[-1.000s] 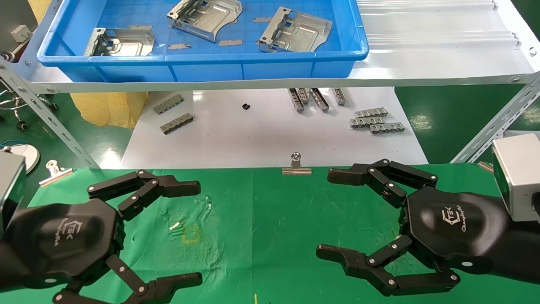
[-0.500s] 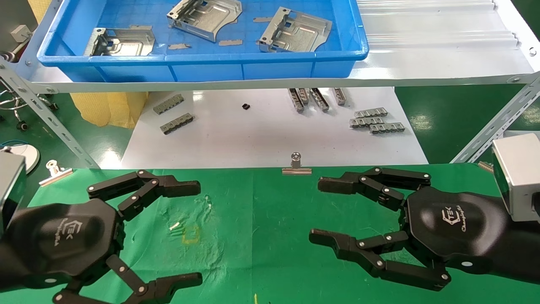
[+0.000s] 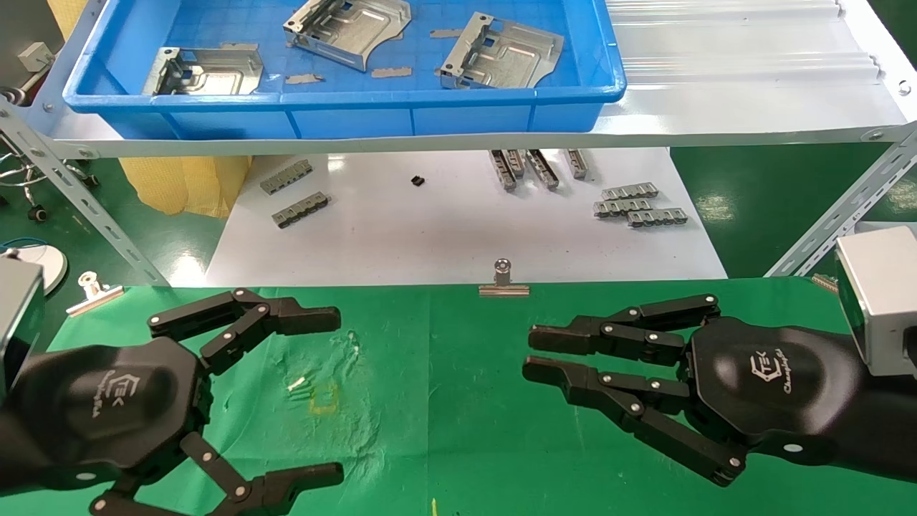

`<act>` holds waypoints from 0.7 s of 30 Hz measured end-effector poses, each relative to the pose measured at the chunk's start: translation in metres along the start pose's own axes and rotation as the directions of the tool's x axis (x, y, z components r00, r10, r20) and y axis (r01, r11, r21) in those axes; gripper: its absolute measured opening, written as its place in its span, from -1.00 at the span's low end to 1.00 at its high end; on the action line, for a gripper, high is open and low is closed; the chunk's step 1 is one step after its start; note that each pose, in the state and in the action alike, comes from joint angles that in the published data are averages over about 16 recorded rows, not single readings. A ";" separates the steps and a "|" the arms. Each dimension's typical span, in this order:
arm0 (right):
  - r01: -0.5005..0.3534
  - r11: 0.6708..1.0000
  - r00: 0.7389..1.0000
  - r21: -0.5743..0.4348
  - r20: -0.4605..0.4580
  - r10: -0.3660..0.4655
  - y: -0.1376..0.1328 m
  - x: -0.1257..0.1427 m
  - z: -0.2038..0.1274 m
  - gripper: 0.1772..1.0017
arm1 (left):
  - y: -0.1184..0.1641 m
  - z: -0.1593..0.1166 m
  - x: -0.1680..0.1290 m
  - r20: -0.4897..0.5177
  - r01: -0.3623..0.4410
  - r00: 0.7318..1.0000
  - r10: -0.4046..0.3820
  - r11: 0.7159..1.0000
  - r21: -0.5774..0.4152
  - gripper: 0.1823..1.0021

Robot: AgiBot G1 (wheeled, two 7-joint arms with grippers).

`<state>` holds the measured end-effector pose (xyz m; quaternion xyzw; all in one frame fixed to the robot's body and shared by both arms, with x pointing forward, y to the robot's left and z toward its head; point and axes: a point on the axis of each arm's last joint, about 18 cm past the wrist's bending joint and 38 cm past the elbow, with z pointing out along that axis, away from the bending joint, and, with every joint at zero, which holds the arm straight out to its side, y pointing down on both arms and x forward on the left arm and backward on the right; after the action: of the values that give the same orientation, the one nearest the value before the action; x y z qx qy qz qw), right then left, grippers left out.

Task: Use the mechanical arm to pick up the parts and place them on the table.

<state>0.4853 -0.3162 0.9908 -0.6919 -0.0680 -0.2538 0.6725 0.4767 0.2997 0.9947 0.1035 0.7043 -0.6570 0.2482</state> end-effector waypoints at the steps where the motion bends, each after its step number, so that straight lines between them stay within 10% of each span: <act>1: 0.000 1.000 1.000 0.000 0.000 0.000 0.000 0.000 0.000 -0.52 | -0.001 0.000 -0.001 0.002 -0.005 1.000 0.005 1.000 -0.001 1.00; 11: 0.000 1.000 1.000 0.000 0.000 0.000 0.000 0.000 0.000 -0.86 | -0.028 0.006 -0.045 0.073 -0.100 0.992 0.101 0.995 -0.007 1.00; 21: 0.000 1.000 1.000 0.000 0.000 0.000 0.000 0.000 0.000 -0.96 | -0.076 0.032 -0.156 0.286 -0.132 0.949 0.134 0.991 -0.027 1.00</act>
<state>0.4853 -0.3162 0.9908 -0.6919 -0.0680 -0.2537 0.6725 0.5816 0.2878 1.1365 0.0533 0.6546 -0.6441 0.3921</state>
